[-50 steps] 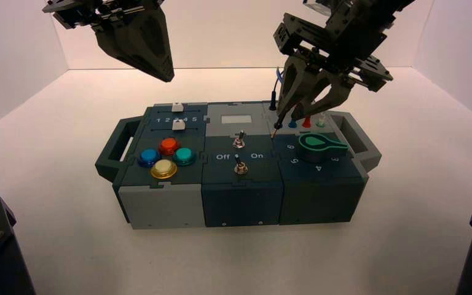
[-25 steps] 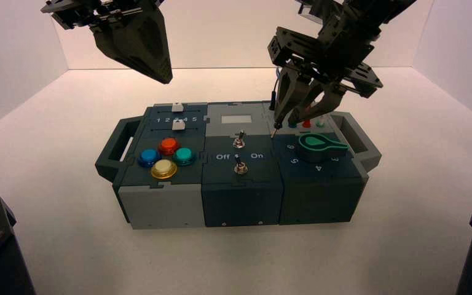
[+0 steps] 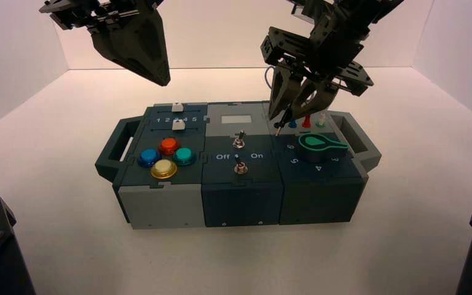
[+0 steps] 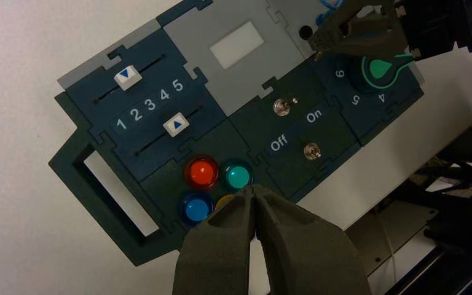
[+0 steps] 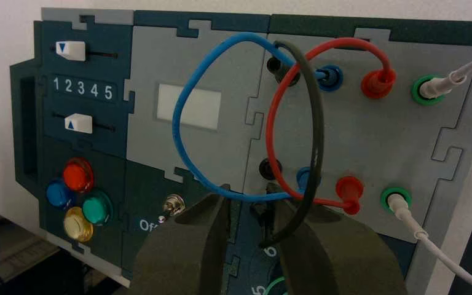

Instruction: Insert the black wire.

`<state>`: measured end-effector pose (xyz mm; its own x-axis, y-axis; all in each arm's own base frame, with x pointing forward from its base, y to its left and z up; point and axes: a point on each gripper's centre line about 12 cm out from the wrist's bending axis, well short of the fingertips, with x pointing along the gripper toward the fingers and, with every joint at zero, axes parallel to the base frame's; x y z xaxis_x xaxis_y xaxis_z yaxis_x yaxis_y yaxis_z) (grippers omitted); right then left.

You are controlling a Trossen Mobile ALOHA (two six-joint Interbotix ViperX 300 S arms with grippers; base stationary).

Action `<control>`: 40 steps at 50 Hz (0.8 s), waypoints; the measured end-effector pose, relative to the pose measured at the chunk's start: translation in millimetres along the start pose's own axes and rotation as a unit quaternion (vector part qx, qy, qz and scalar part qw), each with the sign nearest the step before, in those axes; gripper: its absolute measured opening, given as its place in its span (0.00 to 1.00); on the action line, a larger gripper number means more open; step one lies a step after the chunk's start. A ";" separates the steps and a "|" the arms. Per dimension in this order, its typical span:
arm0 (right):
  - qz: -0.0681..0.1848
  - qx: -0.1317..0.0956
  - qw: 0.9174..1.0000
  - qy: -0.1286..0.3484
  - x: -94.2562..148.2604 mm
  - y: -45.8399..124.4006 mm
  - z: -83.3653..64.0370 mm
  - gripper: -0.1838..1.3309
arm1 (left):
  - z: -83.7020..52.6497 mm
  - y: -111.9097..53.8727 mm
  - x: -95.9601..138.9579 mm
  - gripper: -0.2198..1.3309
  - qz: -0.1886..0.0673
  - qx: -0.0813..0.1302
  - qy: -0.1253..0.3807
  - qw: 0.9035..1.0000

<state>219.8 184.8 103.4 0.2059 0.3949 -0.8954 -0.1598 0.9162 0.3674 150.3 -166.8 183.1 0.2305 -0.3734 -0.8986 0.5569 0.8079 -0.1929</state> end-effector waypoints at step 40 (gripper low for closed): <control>-0.004 -0.007 1.000 0.007 0.7 -1.0 -1.7 0.19 | 5.1 -0.9 -3.2 0.04 0.001 0.006 -0.004 1.000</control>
<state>218.5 184.0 102.0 0.1927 0.3871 -0.9017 -0.1714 0.9180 0.3575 153.2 -168.7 188.2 0.2377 -0.3757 -0.8957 0.5666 0.8027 -0.1863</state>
